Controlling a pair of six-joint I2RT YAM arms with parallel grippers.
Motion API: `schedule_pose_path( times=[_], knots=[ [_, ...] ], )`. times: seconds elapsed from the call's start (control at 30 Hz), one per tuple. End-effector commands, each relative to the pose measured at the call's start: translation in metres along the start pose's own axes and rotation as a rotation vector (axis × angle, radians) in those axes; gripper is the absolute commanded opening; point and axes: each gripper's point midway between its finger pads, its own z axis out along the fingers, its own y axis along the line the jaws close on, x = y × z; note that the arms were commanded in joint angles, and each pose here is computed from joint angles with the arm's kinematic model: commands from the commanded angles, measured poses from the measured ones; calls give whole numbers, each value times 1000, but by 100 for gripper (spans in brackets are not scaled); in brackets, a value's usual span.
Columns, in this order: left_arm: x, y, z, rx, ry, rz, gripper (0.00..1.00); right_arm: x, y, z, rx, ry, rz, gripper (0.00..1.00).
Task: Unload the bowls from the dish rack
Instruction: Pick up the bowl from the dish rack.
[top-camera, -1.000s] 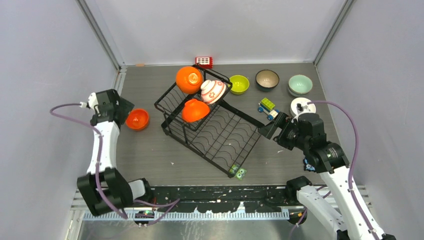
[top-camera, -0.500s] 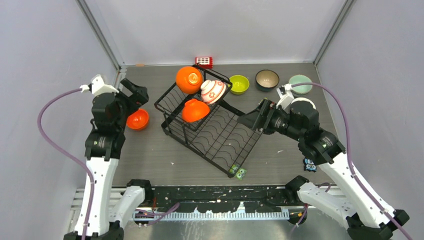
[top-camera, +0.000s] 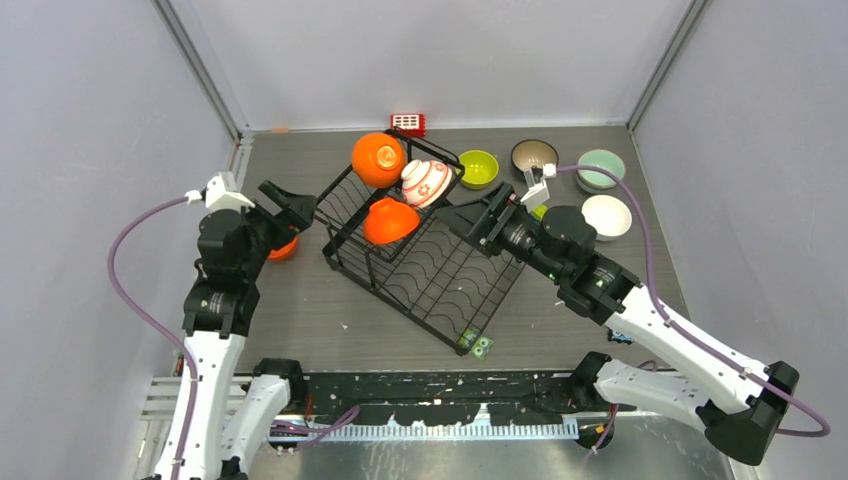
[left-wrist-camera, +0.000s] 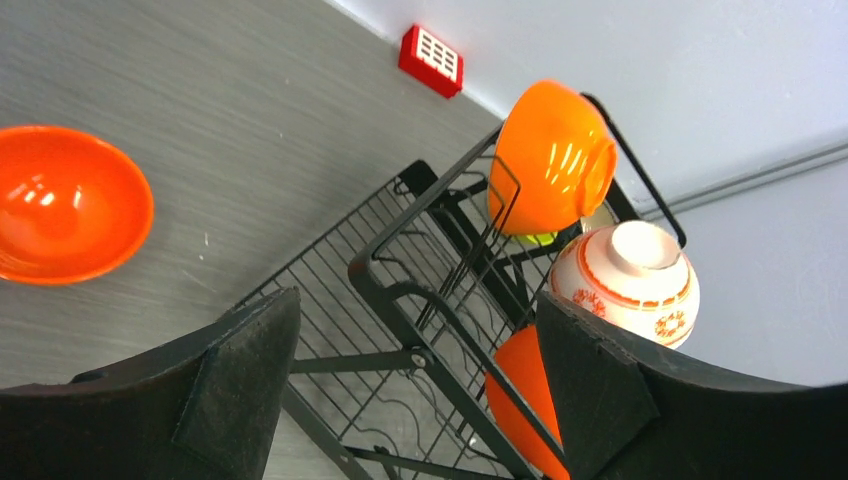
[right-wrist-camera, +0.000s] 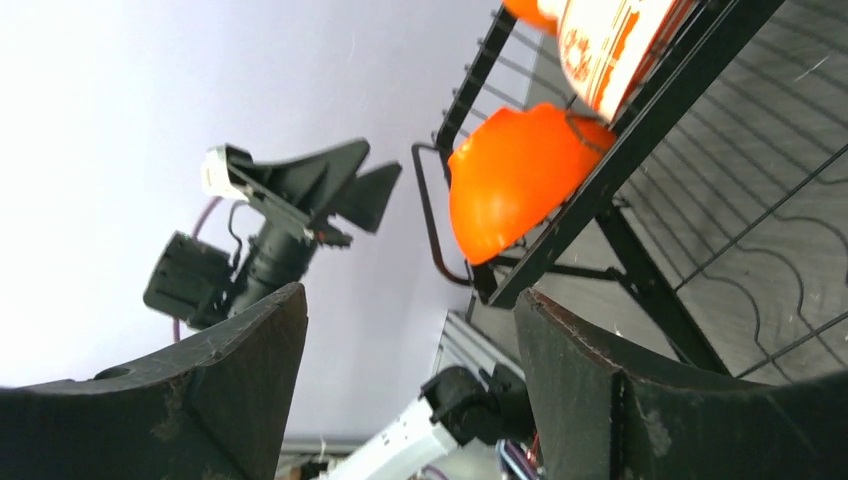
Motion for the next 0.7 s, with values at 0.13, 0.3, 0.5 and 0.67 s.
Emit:
schedule_pose_path(
  times=[0.13,0.3,0.5,0.67],
  knots=[
    [7,-18,-14,85,11,-72,87,-61,1,12,113,-272,-118,76],
    [4,-9,-20,30,3,-9,86,-81,-13,36,125,-237,-82,74],
    [-7,-12,-29,18,-21,54,86,-90,-18,56,81,-160,-77,74],
    [-7,-7,-28,0,-26,100,87,-87,-27,69,81,-111,-72,77]
  ],
)
